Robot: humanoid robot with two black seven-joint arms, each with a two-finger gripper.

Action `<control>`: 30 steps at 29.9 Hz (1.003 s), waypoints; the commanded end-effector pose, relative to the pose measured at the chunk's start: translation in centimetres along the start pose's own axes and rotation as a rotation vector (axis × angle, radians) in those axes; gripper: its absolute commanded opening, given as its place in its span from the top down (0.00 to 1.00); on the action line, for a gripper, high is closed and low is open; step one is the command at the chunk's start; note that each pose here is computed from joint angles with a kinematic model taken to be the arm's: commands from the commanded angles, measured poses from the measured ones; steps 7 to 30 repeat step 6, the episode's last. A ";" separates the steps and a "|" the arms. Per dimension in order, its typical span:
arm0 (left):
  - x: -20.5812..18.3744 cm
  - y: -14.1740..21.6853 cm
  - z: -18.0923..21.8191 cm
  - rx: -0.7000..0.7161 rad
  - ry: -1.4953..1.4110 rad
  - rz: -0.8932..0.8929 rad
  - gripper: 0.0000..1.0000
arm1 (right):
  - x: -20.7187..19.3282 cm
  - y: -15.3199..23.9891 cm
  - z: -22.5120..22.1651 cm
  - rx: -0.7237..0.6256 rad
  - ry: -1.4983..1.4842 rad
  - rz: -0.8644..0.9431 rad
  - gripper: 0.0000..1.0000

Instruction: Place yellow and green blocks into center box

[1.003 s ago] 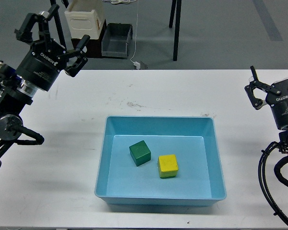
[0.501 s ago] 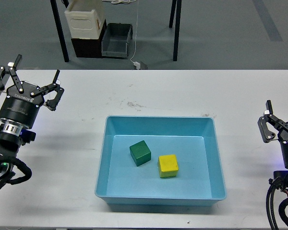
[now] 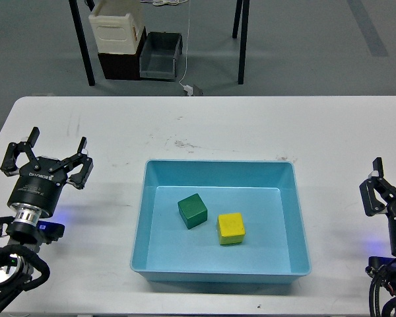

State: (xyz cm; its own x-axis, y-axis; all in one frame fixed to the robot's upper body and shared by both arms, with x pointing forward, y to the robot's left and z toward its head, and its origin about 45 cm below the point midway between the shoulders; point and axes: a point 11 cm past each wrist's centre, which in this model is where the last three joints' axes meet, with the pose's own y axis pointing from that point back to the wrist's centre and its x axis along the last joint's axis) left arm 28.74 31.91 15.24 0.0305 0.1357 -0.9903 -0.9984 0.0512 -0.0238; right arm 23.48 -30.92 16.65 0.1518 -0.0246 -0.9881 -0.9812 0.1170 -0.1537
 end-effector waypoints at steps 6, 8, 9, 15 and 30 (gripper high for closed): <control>0.6 0.7 0.6 -0.036 0.014 0.022 0.00 | 0.5 0.7 -0.2 0.007 0.003 0.020 0.00; 0.6 0.7 0.6 -0.036 0.014 0.022 0.00 | 0.5 0.7 -0.2 0.007 0.003 0.020 0.00; 0.6 0.7 0.6 -0.036 0.014 0.022 0.00 | 0.5 0.7 -0.2 0.007 0.003 0.020 0.00; 0.6 0.7 0.6 -0.036 0.014 0.022 0.00 | 0.5 0.7 -0.2 0.007 0.003 0.020 0.00; 0.6 0.7 0.6 -0.036 0.014 0.022 0.00 | 0.5 0.7 -0.2 0.007 0.003 0.020 0.00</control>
